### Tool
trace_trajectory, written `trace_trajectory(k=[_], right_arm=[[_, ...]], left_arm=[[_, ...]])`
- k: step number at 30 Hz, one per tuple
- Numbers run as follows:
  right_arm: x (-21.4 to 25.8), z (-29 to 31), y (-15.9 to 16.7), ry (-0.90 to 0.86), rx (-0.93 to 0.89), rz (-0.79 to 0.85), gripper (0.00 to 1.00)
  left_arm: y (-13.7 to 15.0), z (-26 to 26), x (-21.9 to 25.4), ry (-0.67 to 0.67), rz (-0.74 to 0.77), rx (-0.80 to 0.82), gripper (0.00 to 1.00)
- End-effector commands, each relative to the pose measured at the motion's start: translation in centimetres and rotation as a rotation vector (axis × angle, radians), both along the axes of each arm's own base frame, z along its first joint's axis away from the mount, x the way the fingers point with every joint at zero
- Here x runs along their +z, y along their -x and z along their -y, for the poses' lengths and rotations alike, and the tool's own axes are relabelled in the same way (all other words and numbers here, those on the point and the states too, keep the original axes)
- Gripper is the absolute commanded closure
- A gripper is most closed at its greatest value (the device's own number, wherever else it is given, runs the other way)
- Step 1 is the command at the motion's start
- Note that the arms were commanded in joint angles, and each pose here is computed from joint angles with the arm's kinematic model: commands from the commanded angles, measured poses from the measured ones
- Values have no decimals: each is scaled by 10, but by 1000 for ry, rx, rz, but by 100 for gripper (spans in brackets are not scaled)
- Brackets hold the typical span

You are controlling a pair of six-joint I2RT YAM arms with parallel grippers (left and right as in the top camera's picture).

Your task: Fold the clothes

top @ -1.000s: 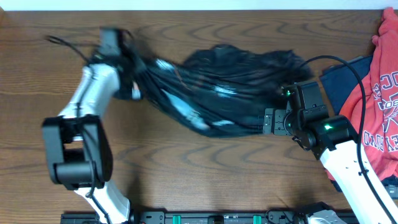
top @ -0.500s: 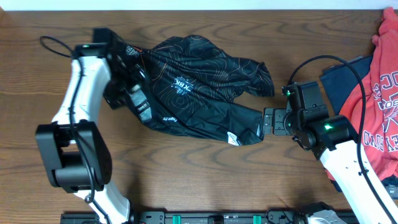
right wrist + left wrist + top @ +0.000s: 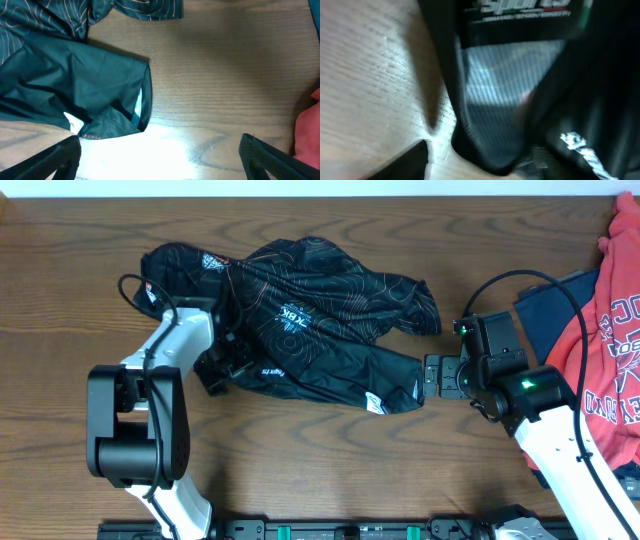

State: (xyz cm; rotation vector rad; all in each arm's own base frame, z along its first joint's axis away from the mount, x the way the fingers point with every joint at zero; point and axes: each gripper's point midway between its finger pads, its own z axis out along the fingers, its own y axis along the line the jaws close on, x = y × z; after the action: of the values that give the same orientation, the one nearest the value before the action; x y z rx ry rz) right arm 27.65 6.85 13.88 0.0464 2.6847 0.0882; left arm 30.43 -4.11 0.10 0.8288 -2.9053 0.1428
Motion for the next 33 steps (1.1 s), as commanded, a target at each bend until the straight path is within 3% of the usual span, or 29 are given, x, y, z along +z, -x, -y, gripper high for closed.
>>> trace_trajectory(k=[1, 3, 10, 14, 21, 22, 24, 25, 26, 33], right_arm=[[8, 2, -3, -7, -21, 23, 1], [8, 2, -3, -6, -21, 21, 1], [7, 3, -2, -4, -21, 16, 1], [5, 3, -1, -2, -21, 8, 1], [-11, 0, 0, -1, -14, -52, 1], [-13, -2, 0, -7, -10, -62, 1], [-18, -4, 1, -16, -5, -82, 1], [-21, -5, 1, -16, -3, -92, 1], [-22, -5, 0, -14, -3, -97, 1], [-28, -5, -1, -9, -4, -117, 1]], left_arm=[[-1, -2, -4, -16, 7, 3, 67], [-1, -2, -4, -16, 5, 3, 94], [7, -36, 27, -93, -27, 40, 94], [5, -84, 65, -175, 44, 156, 94], [12, -148, 94, -191, 154, 375, 94], [13, -148, 94, -182, 149, 384, 85], [18, -141, 91, -134, 125, 388, 32], [22, -133, 90, -100, 104, 374, 12], [25, -125, 89, -71, 85, 357, 0], [61, -71, 75, 29, -80, 231, 2]])
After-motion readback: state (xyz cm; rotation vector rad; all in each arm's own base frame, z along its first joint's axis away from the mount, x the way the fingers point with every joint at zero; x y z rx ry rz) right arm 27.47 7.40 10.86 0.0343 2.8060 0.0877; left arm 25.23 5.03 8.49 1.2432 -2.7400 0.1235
